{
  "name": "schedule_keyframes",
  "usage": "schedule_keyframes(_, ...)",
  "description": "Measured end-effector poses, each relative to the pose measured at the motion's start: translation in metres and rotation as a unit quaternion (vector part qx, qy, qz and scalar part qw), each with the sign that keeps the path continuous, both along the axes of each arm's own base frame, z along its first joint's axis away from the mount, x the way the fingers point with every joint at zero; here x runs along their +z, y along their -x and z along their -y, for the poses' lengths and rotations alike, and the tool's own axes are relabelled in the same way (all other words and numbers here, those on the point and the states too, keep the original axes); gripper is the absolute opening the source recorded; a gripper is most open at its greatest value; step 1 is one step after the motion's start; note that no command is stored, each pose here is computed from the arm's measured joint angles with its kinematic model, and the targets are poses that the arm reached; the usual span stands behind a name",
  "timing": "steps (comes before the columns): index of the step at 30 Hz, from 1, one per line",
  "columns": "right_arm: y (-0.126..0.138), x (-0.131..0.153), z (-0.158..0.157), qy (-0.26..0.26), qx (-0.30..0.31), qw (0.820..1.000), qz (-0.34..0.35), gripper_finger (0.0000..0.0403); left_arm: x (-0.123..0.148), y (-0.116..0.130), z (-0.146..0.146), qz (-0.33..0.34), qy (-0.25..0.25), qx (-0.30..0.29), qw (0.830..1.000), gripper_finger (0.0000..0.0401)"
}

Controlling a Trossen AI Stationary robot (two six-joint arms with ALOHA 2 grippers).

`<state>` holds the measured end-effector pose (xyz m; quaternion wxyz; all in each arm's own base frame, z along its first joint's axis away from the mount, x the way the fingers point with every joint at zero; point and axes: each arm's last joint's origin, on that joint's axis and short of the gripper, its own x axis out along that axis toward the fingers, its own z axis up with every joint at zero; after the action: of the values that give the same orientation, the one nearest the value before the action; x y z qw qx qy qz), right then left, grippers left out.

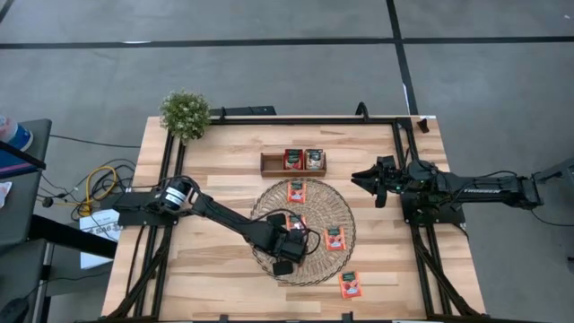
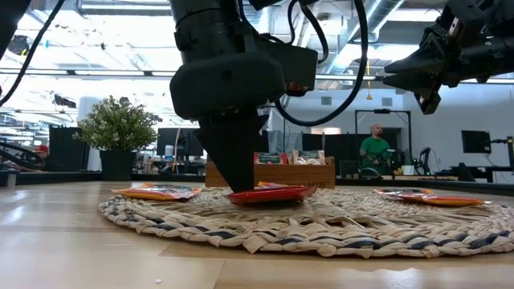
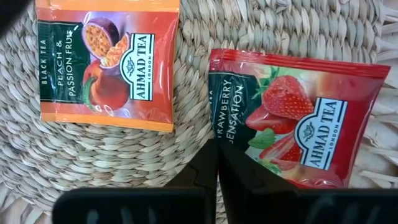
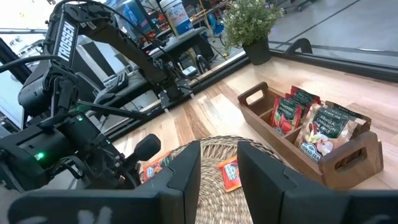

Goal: Pick & Place Tea
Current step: Put the red tea bag into the middle section of the wooden organizer

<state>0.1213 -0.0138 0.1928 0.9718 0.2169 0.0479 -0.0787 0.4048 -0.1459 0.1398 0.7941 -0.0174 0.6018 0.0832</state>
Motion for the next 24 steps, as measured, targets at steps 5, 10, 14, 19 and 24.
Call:
schedule_keyframes(5,0.0,0.0,0.0,0.0,0.0,1.0,0.0,0.0098,0.008,0.002,-0.001,0.005,0.003,0.001,1.0,0.0)
schedule_keyframes(10,0.0,0.0,0.0,0.0,0.0,1.0,0.0,0.0098,0.026,0.007,-0.002,0.015,0.017,0.011,1.0,0.0)
schedule_keyframes(14,0.0,0.0,0.0,0.0,0.0,1.0,0.0,0.0098,0.047,0.012,-0.003,0.033,0.028,0.02,0.999,0.0)
schedule_keyframes(19,0.0,0.0,0.0,0.0,0.0,1.0,0.0,0.0098,0.079,0.019,-0.006,0.07,0.04,0.024,0.996,0.0)
schedule_keyframes(24,0.0,0.0,0.0,-0.001,0.0,1.0,0.0,0.0098,0.113,0.022,-0.019,0.101,-0.012,0.023,0.995,0.0)
